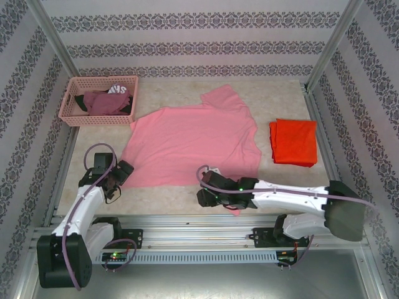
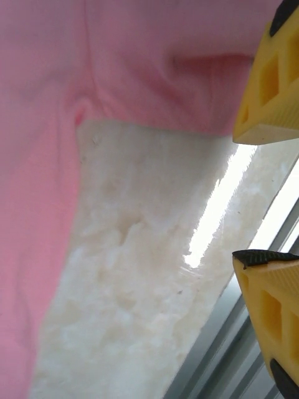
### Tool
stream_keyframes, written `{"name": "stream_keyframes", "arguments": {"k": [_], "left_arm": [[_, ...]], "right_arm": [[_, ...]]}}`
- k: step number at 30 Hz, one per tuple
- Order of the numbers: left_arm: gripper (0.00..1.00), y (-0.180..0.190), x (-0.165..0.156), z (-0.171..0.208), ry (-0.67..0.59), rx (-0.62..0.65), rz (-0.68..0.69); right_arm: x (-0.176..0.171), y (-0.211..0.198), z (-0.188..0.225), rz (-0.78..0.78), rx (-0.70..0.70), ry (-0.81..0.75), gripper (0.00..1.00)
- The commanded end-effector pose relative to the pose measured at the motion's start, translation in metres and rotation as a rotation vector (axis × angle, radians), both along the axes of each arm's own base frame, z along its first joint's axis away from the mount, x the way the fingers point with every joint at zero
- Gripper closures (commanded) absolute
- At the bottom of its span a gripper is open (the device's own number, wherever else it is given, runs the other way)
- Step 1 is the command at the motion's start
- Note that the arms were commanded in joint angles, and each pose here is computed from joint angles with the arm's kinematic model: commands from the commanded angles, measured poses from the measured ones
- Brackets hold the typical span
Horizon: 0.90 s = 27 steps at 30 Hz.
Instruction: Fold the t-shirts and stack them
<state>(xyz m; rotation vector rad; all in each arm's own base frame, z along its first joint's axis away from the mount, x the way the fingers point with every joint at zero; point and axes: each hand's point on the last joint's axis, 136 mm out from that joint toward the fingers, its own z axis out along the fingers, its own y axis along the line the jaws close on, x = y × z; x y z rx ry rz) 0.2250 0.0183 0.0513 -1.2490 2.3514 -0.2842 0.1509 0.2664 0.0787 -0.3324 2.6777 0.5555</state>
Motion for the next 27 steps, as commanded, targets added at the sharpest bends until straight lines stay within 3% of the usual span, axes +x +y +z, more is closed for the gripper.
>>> {"name": "stream_keyframes", "arguments": {"k": [1,6,13,17,22,27], "left_arm": [[0.0,0.005,-0.015,-0.008,0.051,0.017,0.021],[0.0,0.003,0.001,-0.016,0.054,-0.01,0.03],[0.0,0.007,0.006,-0.024,0.054,0.0,0.044],[0.0,0.006,0.0,-0.022,0.066,0.003,0.043],[0.0,0.012,-0.009,-0.022,0.059,0.029,0.069],[0.0,0.011,-0.006,-0.02,0.058,0.033,0.053]], "right_arm": [[0.029,-0.038,-0.009,-0.199,-0.021,-0.026,0.53],[0.093,-0.082,-0.014,-0.388,0.007,-0.061,0.55],[0.179,-0.129,-0.043,-0.465,-0.07,-0.002,0.53],[0.2,-0.143,-0.071,-0.49,-0.134,0.096,0.5],[0.23,-0.145,-0.087,-0.536,-0.08,0.143,0.5],[0.268,-0.142,-0.073,-0.521,-0.063,0.091,0.47]]}}
